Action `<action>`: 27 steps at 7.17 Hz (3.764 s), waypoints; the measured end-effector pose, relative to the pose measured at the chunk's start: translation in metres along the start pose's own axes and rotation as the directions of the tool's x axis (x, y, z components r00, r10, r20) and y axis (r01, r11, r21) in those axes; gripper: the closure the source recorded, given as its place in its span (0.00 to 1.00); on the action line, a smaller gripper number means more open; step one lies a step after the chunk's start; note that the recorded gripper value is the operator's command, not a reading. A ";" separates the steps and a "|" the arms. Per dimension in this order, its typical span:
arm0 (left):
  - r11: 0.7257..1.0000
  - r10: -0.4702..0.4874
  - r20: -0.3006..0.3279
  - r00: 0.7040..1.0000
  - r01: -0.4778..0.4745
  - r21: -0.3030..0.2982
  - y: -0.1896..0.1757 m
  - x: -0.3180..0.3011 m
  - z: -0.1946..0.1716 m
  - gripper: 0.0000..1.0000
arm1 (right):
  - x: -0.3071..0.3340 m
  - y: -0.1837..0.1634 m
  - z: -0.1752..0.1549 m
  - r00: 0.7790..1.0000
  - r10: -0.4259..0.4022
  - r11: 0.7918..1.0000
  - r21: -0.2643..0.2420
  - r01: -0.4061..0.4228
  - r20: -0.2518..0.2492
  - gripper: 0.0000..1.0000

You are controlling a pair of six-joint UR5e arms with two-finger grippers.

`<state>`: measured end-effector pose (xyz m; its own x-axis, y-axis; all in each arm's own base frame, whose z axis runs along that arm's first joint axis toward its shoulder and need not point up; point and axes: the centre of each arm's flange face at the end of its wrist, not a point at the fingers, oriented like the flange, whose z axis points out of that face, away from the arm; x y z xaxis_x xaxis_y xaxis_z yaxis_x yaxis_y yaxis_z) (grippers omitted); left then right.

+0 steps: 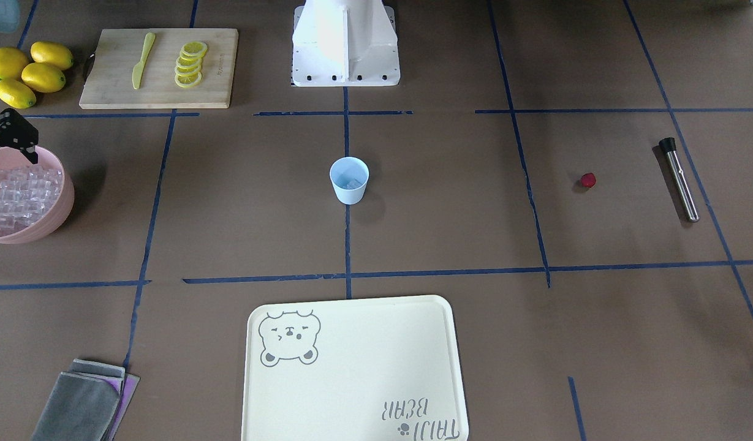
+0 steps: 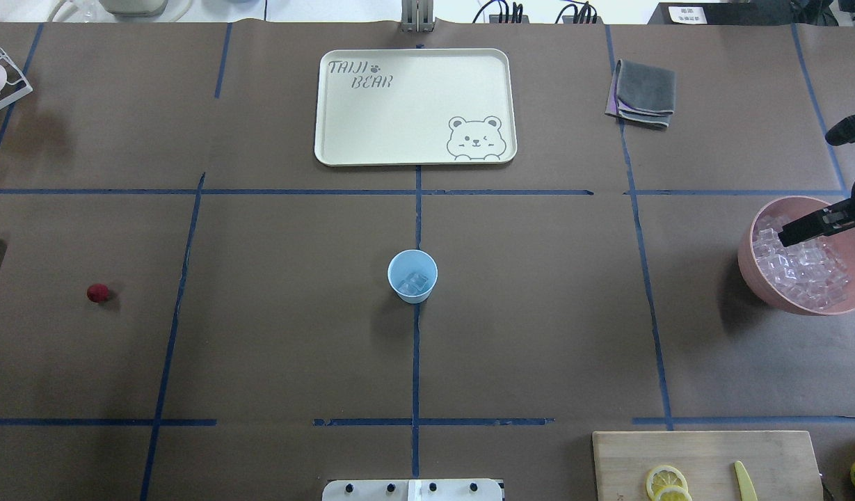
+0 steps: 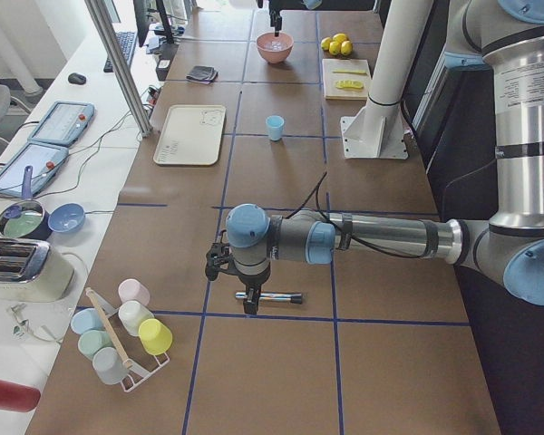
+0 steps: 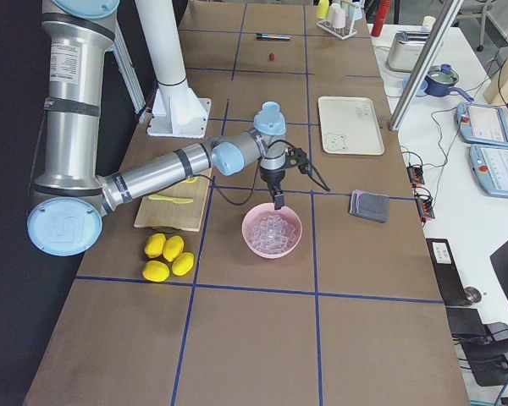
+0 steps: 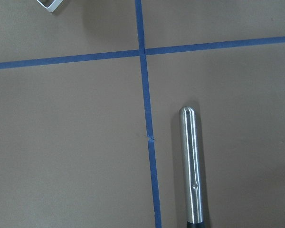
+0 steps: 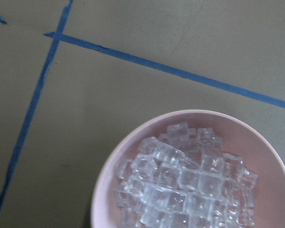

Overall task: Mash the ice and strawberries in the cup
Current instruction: 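Lower the right gripper into the bowl and grasp a third ice cube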

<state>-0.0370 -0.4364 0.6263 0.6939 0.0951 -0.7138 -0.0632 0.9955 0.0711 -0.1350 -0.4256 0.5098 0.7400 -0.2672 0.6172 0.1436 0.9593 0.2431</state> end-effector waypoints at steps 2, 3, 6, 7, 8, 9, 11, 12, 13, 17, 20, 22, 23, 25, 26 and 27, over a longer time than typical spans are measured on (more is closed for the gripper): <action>1.000 0.001 -0.001 1.000 -0.001 0.001 0.000 0.001 0.000 0.00 | 0.032 0.008 0.040 1.000 0.008 1.000 -0.022 -0.008 -0.015 0.01; 1.000 0.001 -0.001 1.000 -0.001 0.001 0.000 0.001 0.000 0.00 | 0.039 0.011 0.055 1.000 0.009 0.999 -0.035 -0.010 -0.022 0.01; 1.000 0.003 -0.001 1.000 -0.003 0.002 0.000 0.002 -0.001 0.00 | 0.034 -0.002 0.077 0.999 0.004 0.999 -0.046 -0.006 -0.035 0.09; 1.000 0.004 -0.001 1.000 -0.004 0.004 0.000 0.002 -0.002 0.00 | 0.029 -0.006 0.079 0.999 0.006 0.999 -0.045 -0.007 -0.032 0.09; 1.000 0.005 -0.001 1.000 -0.005 0.004 -0.001 0.003 -0.002 0.00 | 0.027 -0.006 0.081 0.999 0.007 0.999 -0.047 -0.009 -0.032 0.10; 1.000 0.006 -0.001 1.000 -0.006 0.005 -0.001 0.003 -0.003 0.00 | 0.027 -0.005 0.081 0.999 0.009 0.999 -0.049 -0.011 -0.033 0.10; 1.000 0.007 -0.001 1.000 -0.007 0.007 -0.001 0.003 -0.003 0.00 | 0.027 -0.003 0.080 0.999 0.009 0.999 -0.050 -0.011 -0.032 0.12; 1.000 0.008 -0.001 1.000 -0.008 0.008 -0.001 0.004 -0.003 0.00 | 0.026 -0.003 0.079 1.000 0.009 0.999 -0.049 -0.010 -0.030 0.12; 1.000 0.009 -0.001 1.000 -0.009 0.008 -0.001 0.004 -0.004 0.00 | 0.025 -0.003 0.078 1.000 0.008 0.999 -0.047 -0.009 -0.027 0.13; 1.000 0.012 -0.001 1.000 -0.012 0.011 -0.001 0.006 -0.005 0.00 | 0.027 0.000 0.078 1.000 0.012 0.999 -0.051 -0.013 -0.026 0.20; 1.000 0.016 -0.002 1.000 -0.016 0.015 -0.002 0.008 -0.007 0.00 | 0.028 0.002 0.077 1.000 0.013 0.999 -0.052 -0.014 -0.025 0.78; 1.000 0.017 -0.001 1.000 -0.017 0.016 -0.002 0.008 -0.007 0.00 | 0.030 0.005 0.078 0.999 0.017 0.998 -0.056 -0.018 -0.028 0.84; 1.000 0.017 -0.001 1.000 -0.017 0.016 -0.002 0.008 -0.007 0.00 | 0.031 0.007 0.078 0.999 0.017 0.998 -0.058 -0.019 -0.029 0.86; 1.000 0.017 -0.001 1.000 -0.017 0.015 -0.002 0.008 -0.007 0.00 | 0.027 0.005 0.072 1.000 0.012 0.999 -0.046 -0.013 -0.023 0.87; 1.000 0.017 -0.001 1.000 -0.017 0.015 -0.002 0.008 -0.007 0.00 | 0.024 0.003 0.063 1.000 0.009 0.999 -0.032 -0.010 -0.017 0.87; 1.000 0.016 -0.001 1.000 -0.016 0.015 -0.002 0.008 -0.007 0.00 | 0.023 0.000 0.051 1.000 0.014 1.000 -0.012 -0.014 -0.010 0.87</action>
<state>-0.0367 -0.4372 0.6154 0.6922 0.1112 -0.7131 -0.0636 0.9936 0.0932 -0.1516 -0.4365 0.5619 0.7483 -0.2530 0.6133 0.1414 0.9640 0.2251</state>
